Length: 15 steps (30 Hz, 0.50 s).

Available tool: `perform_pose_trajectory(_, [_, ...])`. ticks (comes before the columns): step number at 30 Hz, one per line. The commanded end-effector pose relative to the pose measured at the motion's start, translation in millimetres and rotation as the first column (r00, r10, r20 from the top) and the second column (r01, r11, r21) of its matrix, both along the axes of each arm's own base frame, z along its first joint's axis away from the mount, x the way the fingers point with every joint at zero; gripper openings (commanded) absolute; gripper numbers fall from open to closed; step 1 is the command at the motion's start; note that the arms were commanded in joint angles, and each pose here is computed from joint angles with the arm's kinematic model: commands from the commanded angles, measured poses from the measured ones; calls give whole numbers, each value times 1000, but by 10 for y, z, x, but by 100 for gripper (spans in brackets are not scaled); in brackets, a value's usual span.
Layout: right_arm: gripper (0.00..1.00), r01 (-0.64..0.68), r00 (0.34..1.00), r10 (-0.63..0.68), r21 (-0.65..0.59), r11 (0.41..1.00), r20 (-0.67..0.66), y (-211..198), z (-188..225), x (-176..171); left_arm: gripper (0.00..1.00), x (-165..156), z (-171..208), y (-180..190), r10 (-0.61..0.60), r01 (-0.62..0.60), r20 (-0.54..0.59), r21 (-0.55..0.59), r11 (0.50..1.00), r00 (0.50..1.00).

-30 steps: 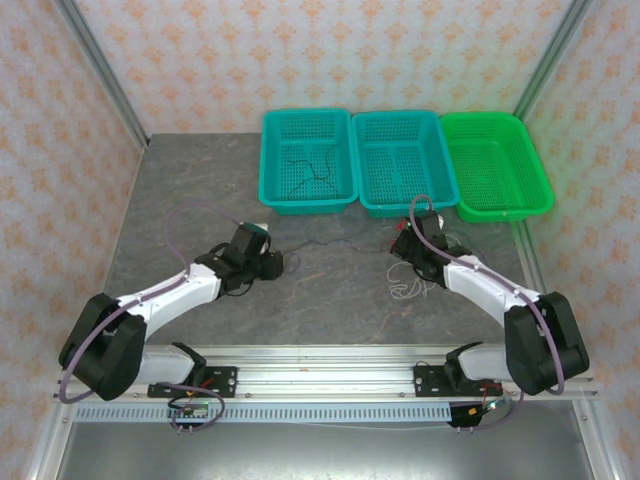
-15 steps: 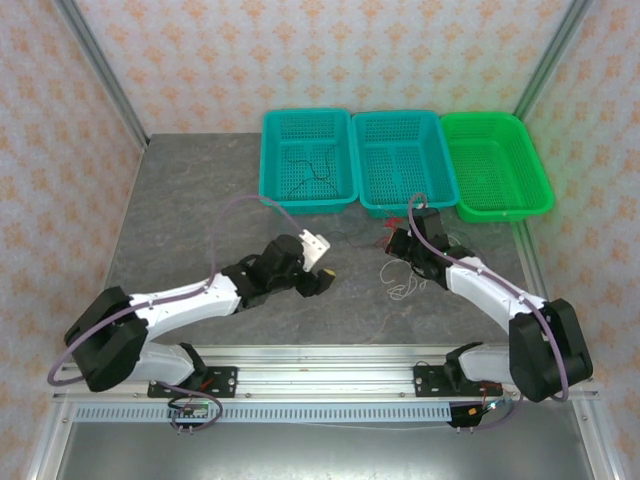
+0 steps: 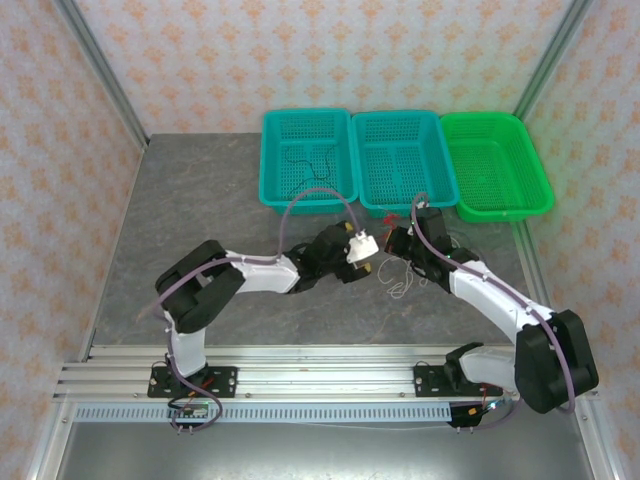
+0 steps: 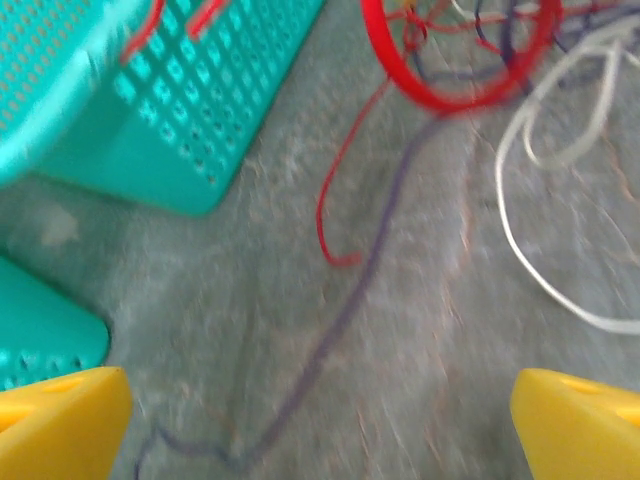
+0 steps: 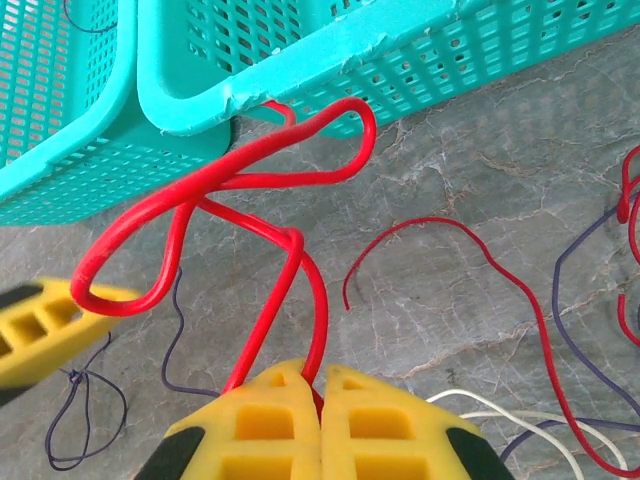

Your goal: Untangle the cables

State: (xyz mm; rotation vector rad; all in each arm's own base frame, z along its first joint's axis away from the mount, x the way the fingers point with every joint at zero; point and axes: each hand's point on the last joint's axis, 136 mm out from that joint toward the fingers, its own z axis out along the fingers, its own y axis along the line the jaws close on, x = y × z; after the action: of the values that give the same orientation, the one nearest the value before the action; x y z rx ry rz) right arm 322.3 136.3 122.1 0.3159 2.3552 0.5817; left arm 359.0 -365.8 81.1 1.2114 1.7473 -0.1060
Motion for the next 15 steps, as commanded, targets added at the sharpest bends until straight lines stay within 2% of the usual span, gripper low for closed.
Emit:
perform_pose_trajectory(1, [0,-11,999,10,27,1000,35,52,111,19,97,258,175,-141,19,-16,120,-31,999,993])
perform_pose_trajectory(4, [0,-9,998,7,33,999,58,40,191,1,88,329,119,-226,1,1,96,-29,1000,995])
perform_pose_trajectory(5, [0,-1,998,-1,29,1000,60,22,193,1,81,330,99,-249,-7,10,86,-29,1000,996])
perform_pose_trajectory(12, [0,86,994,-84,-29,996,65,-176,150,-19,12,296,105,-161,0,2,25,-77,997,1000])
perform_pose_trajectory(14, [0,129,991,-126,-58,990,53,-267,97,-23,0,262,141,-98,7,-6,11,-95,995,1000])
perform_pose_trajectory(15, [0,161,986,-157,-81,984,48,-331,66,-21,0,239,175,-70,9,-8,4,-108,994,1000])
